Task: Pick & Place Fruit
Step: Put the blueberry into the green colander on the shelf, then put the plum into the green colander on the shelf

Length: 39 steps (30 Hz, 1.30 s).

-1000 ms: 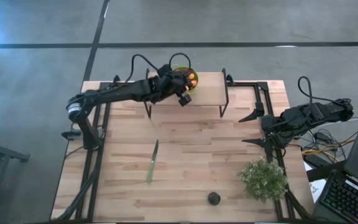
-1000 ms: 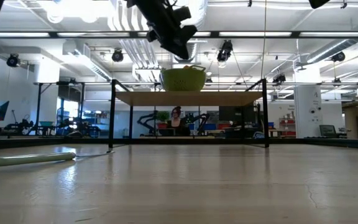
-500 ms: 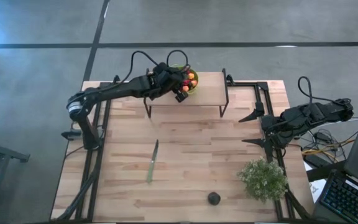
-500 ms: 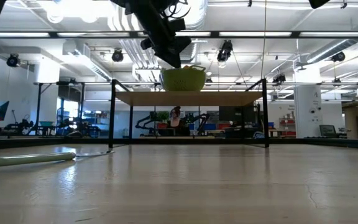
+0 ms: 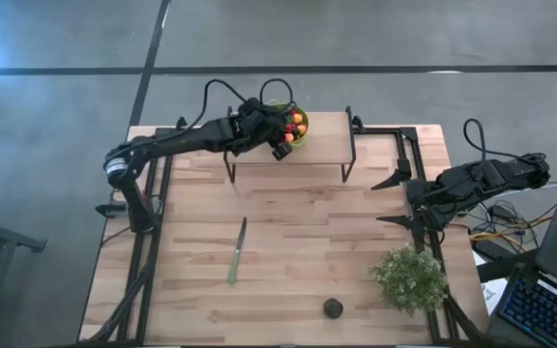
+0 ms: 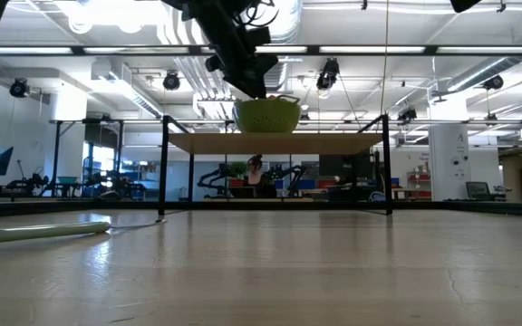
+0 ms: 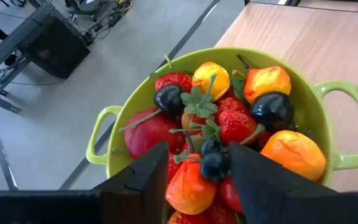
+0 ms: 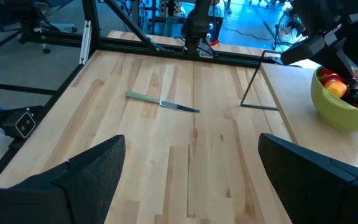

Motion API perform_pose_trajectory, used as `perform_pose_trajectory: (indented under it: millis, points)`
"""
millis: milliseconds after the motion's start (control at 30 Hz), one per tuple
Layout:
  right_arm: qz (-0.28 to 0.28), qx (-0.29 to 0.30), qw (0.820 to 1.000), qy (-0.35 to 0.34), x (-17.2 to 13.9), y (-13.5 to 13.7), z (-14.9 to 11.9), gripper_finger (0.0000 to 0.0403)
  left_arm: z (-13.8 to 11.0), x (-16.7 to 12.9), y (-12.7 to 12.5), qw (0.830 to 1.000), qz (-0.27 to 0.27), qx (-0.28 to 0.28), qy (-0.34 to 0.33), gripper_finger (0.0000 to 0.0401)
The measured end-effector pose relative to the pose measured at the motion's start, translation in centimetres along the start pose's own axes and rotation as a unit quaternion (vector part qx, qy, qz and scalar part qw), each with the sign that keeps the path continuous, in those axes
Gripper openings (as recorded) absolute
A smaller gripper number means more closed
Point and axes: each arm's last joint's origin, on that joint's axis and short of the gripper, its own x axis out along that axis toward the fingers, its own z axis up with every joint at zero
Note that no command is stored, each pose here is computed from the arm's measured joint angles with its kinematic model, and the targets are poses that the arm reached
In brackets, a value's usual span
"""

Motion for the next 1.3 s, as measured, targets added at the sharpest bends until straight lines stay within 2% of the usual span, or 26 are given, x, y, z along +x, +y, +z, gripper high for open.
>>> perform_pose_trajectory:
  millis: [267,567,833,1067,1200,1300]
  points:
    - [0.000,0.000,1.000,0.000,0.0,0.0,0.0,0.0363,0.9,-2.9,0.4,0.999,-0.009,0.009,-0.035,0.0172]
    - [0.000,0.000,1.000,0.000,0.0,0.0,0.0,0.0363,1.4,-7.4,0.7,0.995,-0.042,-0.026,-0.081,0.0172]
    - [0.000,-0.001,1.000,-0.001,0.0,0.0,0.0,0.0363,-1.7,-9.8,-1.3,0.990,-0.089,-0.031,-0.107,0.0170]
    - [0.000,-0.010,1.000,-0.008,0.0,0.0,0.1,0.0363,-5.6,-12.6,-2.2,0.980,-0.134,-0.054,-0.138,0.0170]
    - [0.001,-0.005,0.999,-0.038,0.0,0.0,0.7,0.0363,-7.8,-14.1,-2.6,0.972,-0.165,-0.066,-0.155,0.0170]
    - [0.000,-0.026,0.996,-0.091,0.1,0.1,1.9,0.0363,-9.4,-15.0,-3.0,0.965,-0.187,-0.072,-0.167,0.0170]
